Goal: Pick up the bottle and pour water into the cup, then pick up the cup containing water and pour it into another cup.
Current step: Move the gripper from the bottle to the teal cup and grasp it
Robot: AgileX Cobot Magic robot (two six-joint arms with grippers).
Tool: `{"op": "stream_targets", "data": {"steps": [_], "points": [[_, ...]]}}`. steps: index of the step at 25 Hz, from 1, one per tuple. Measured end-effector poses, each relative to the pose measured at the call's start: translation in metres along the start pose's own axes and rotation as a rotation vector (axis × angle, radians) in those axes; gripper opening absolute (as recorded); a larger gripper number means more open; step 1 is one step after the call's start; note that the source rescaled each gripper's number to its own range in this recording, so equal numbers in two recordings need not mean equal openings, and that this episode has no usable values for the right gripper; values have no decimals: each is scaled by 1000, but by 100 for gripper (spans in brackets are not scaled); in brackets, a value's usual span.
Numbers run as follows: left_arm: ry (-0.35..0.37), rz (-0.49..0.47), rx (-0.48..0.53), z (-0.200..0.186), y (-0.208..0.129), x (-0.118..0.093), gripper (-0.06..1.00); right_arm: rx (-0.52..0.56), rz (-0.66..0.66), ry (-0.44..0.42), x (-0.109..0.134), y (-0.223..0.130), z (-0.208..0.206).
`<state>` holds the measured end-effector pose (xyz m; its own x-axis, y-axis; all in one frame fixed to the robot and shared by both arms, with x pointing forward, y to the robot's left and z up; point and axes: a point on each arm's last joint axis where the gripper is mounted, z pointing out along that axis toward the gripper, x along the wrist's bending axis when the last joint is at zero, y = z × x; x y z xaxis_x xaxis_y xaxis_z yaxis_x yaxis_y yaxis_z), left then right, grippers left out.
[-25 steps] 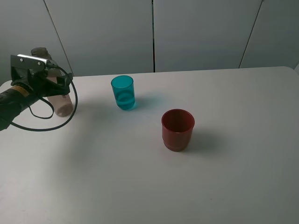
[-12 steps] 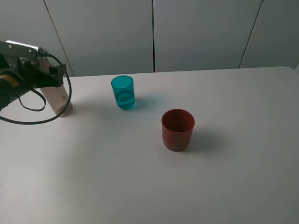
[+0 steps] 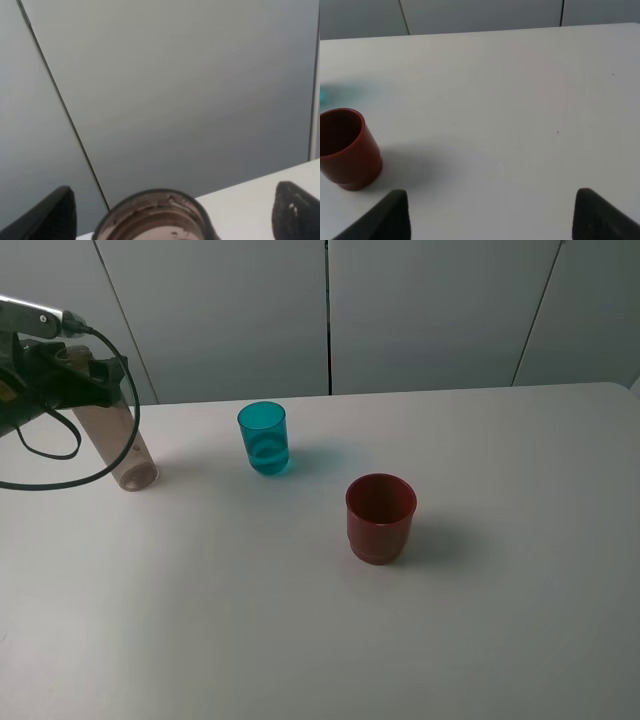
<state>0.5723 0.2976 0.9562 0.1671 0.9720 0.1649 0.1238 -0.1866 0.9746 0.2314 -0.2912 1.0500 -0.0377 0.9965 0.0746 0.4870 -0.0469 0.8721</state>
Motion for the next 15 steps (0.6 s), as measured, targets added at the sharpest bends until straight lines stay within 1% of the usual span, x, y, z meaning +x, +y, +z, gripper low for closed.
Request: {"op": "stream_targets", "data": {"steps": [10, 15], "points": [[24, 47, -26, -19, 36, 5, 99, 0, 0, 0, 0, 0, 0], [7, 93, 7, -19, 59, 3, 99, 0, -6, 0, 0, 0, 0]]}}
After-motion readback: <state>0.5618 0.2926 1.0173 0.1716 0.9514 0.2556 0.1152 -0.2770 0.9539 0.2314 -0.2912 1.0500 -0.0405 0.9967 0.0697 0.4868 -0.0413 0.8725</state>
